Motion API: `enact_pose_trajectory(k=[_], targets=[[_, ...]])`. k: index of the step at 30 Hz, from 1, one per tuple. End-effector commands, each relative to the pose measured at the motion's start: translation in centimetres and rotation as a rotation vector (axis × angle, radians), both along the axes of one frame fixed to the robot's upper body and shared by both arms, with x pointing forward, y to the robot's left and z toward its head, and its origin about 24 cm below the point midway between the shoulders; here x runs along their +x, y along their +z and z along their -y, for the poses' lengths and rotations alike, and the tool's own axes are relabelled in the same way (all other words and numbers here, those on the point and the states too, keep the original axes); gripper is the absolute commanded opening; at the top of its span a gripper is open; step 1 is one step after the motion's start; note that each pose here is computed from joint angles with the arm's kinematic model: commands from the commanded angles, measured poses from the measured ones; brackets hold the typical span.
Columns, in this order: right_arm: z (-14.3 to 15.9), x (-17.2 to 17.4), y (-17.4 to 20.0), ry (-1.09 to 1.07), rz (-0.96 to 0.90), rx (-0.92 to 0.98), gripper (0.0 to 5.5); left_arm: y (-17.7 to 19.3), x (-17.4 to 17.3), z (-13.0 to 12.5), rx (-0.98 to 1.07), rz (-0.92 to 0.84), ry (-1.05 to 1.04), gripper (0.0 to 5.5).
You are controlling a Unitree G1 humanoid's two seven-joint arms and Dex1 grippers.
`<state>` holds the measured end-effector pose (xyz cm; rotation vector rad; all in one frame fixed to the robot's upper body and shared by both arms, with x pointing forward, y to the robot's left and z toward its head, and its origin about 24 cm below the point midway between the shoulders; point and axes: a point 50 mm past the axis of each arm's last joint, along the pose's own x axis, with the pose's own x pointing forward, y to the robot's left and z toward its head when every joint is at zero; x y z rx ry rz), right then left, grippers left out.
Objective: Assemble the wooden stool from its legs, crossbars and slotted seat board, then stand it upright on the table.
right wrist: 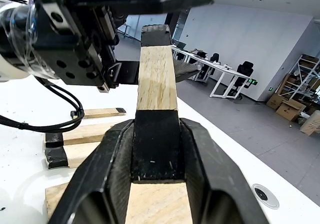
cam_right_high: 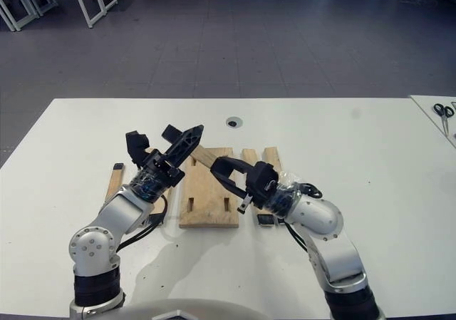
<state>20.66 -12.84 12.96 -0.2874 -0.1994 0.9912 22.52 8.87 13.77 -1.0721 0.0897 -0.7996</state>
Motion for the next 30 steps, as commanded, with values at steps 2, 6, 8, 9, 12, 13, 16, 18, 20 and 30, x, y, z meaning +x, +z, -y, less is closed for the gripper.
enact_pose_trajectory(k=[2,6,8,9,12,13,16,18,20,30], targets=[[0.4,0.0,-0.1,-0.029,0.031,-0.036,1.27,-0.3,0.2,-0.7,0.049,-0.01,0.054,2.32],[0.6,0.1,-0.4,-0.053,0.067,-0.086,1.27,-0.6,0.3,-1.1,0.058,-0.019,0.07,1.66],[0.7,0.0,-0.5,-0.052,0.082,-0.108,1.27,-0.7,0.3,-1.1,0.053,-0.024,0.071,1.35],[0.7,0.0,-0.6,-0.053,0.086,-0.114,1.27,-0.7,0.3,-1.1,0.051,-0.026,0.072,1.27],[0.7,0.1,-0.8,-0.053,0.094,-0.125,1.27,-0.9,0.3,-1.3,0.038,-0.037,0.081,0.78],[0.8,0.1,-0.8,-0.055,0.098,-0.127,1.27,-1.0,0.4,-1.4,0.034,-0.043,0.087,0.67],[0.8,0.2,-0.9,-0.061,0.103,-0.13,1.27,-1.3,0.4,-1.6,0.04,-0.058,0.095,0.52],[0.8,0.3,-0.9,-0.062,0.106,-0.135,1.27,-1.6,0.5,-1.7,0.049,-0.068,0.101,0.51],[0.9,0.3,-1.0,-0.074,0.11,-0.148,1.67,-1.8,0.6,-2.0,0.058,-0.078,0.121,0.51],[2.6,0.9,-3.0,-0.199,0.081,-0.288,2.9,-1.9,2.8,-11.1,0.5,-0.037,0.606,0.43]])
